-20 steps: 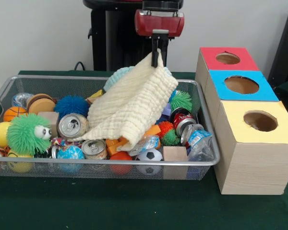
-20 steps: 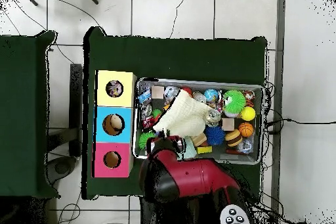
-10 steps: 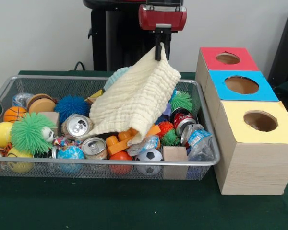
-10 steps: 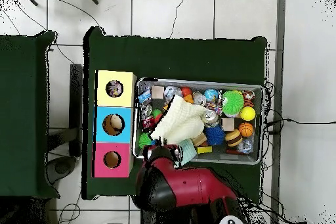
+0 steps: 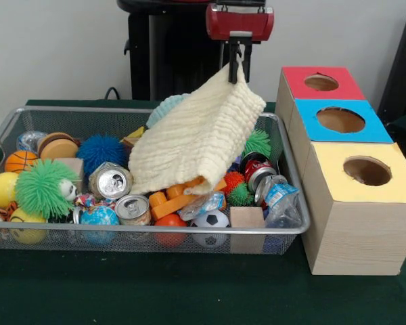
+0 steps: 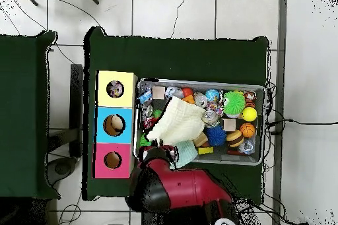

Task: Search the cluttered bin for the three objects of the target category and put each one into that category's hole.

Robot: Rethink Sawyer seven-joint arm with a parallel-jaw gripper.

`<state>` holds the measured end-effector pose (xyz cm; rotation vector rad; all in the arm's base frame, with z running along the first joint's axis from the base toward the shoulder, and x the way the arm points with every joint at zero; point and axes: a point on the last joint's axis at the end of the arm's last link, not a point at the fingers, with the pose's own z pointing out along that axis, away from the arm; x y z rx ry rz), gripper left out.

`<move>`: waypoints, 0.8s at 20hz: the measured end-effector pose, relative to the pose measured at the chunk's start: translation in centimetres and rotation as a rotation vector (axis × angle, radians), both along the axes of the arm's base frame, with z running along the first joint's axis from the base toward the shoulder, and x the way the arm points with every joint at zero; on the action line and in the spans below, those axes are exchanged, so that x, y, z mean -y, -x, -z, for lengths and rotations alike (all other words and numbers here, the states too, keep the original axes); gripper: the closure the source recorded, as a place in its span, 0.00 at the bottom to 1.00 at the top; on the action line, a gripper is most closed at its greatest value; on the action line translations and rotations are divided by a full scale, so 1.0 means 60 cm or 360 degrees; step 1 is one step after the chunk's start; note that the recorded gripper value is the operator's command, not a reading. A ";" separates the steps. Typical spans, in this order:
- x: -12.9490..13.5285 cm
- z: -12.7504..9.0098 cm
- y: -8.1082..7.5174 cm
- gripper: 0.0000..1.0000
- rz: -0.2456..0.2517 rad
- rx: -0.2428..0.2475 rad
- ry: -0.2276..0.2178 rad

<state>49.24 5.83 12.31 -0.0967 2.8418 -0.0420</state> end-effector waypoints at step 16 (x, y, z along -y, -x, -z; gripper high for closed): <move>-0.168 -0.003 0.035 1.00 -0.0077 -0.0029 -0.0032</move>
